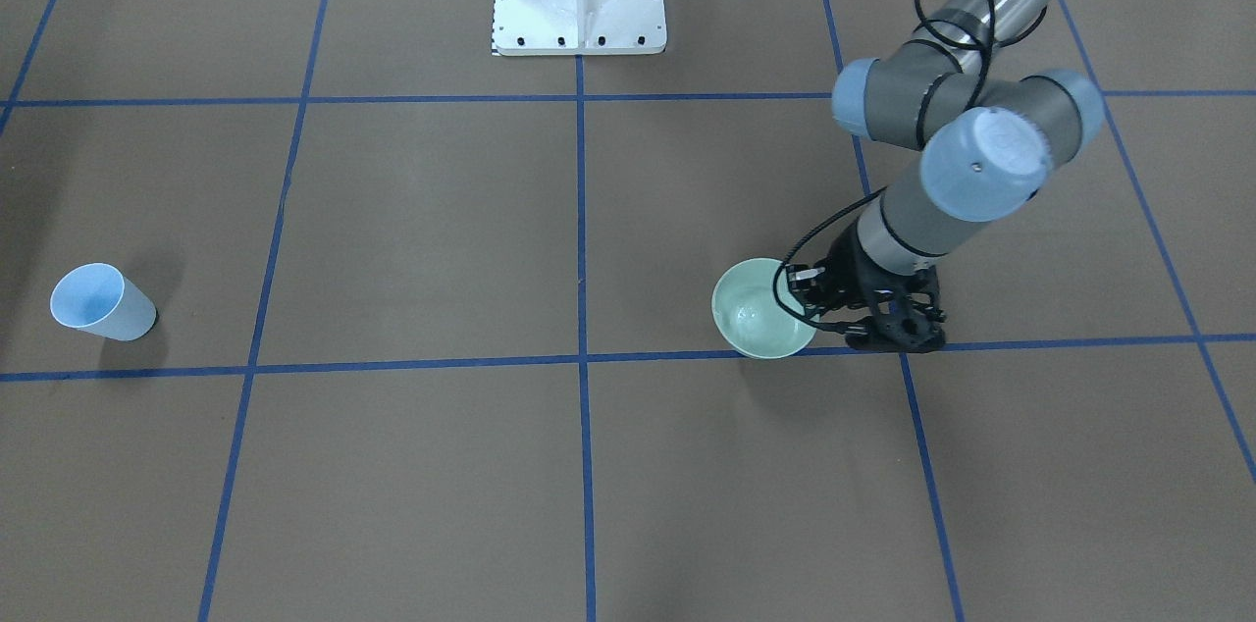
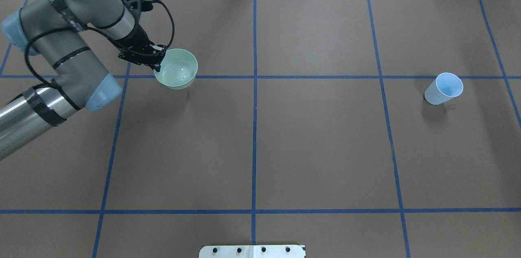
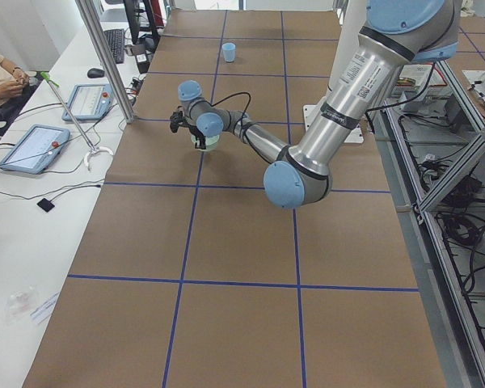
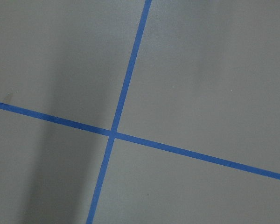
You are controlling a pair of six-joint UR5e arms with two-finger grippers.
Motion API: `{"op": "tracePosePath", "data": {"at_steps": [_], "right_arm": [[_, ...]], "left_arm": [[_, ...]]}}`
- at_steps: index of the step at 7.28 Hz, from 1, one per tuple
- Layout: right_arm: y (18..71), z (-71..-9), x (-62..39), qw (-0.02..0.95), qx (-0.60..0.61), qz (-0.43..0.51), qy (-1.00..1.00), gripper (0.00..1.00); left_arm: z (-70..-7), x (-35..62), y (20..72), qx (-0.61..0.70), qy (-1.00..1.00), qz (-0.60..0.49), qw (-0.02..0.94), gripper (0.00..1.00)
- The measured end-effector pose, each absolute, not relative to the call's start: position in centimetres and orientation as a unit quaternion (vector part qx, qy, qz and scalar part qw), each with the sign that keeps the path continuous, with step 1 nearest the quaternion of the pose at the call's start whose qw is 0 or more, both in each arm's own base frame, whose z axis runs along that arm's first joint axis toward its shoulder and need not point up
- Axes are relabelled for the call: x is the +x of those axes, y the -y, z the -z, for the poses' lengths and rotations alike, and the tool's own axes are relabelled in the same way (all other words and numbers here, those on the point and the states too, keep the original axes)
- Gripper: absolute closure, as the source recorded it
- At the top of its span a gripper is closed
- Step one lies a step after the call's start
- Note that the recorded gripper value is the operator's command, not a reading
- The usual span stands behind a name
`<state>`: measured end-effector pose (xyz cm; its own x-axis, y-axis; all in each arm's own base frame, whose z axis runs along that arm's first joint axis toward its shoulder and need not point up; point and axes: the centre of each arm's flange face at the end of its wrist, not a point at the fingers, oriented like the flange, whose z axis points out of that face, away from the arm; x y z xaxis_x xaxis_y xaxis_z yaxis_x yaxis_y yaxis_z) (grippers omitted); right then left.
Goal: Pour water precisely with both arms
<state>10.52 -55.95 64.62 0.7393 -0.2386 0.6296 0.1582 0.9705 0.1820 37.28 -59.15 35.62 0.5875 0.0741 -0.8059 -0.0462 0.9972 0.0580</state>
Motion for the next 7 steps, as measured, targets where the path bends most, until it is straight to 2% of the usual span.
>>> {"op": "tracePosePath", "data": {"at_steps": [4,7], "right_arm": [[56.1,-64.4,10.5,0.931,0.06,0.107,0.345,0.0],[56.2,-64.3,10.5,0.931,0.061,0.107,0.344,0.0]], "left_arm": [[-49.8,23.4,55.2,0.033,-0.431,-0.112,0.895,1.0],[-56.3,18.0,52.7,0.032,-0.42,-0.145,0.895,1.0]]}}
